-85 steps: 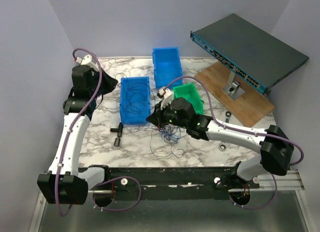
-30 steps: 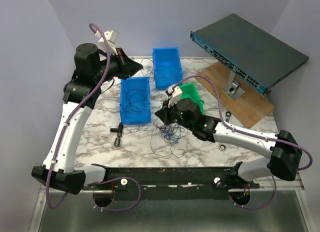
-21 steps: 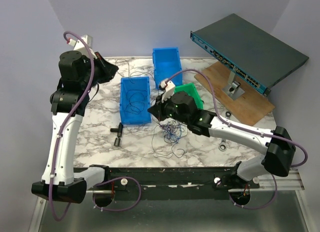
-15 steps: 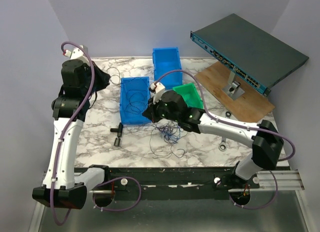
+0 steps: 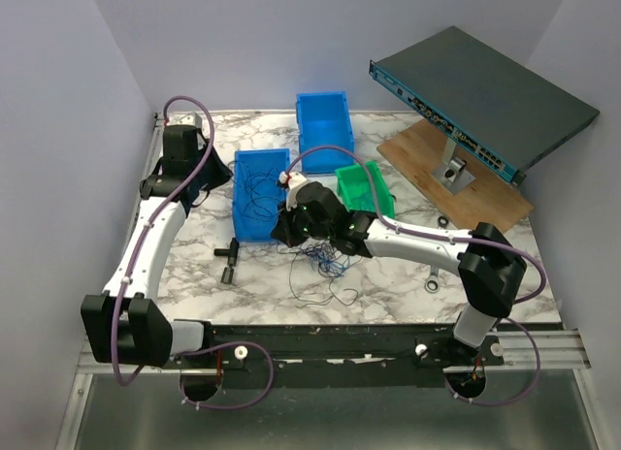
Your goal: Untangle the cables
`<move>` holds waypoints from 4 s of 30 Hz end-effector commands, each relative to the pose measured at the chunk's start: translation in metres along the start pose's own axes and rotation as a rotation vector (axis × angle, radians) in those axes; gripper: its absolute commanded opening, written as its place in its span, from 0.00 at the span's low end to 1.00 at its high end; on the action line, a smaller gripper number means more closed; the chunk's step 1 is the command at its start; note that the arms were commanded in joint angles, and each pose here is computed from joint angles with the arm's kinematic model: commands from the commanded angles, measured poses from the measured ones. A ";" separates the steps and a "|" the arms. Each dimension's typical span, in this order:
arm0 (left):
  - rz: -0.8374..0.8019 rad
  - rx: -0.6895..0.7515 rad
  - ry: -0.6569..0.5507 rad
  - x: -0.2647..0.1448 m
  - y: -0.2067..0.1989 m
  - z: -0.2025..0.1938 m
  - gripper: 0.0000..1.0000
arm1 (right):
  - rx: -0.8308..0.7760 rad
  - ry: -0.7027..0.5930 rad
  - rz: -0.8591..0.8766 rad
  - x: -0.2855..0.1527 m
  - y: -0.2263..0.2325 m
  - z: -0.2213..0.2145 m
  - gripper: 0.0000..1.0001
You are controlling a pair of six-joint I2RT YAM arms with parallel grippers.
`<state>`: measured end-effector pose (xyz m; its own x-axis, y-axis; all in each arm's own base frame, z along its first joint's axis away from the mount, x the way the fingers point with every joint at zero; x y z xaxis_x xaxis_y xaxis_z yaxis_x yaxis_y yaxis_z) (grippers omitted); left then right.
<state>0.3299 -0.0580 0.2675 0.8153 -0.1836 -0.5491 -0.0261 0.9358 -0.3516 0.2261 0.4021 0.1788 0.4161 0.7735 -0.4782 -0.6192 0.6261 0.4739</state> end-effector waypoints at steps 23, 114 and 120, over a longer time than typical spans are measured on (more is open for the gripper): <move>-0.236 -0.077 -0.152 -0.012 -0.003 -0.069 0.85 | 0.157 0.079 -0.011 0.053 -0.016 0.037 0.01; -0.513 0.052 0.077 0.050 -0.054 -0.094 0.00 | -0.040 -0.052 -0.013 -0.024 -0.063 0.012 0.69; -0.532 0.056 0.080 0.042 -0.058 -0.091 0.00 | -0.112 -0.036 -0.053 0.005 -0.071 -0.014 0.74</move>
<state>0.3189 -0.1445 0.1773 0.6768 -0.6170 -0.4014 0.3546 0.7512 -0.5568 0.2500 0.3490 0.1437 0.4117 0.7520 -0.5148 -0.6158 0.6460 0.4511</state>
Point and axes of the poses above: each gripper's point midway between its finger pads, its own x axis out along the fingers, its own y axis along the line the jaws close on, z = x × y, the point moved 5 cm from there along -x, back along the fingers, and after that the axes turned 9 degrees about x, right-handed, at the moved point
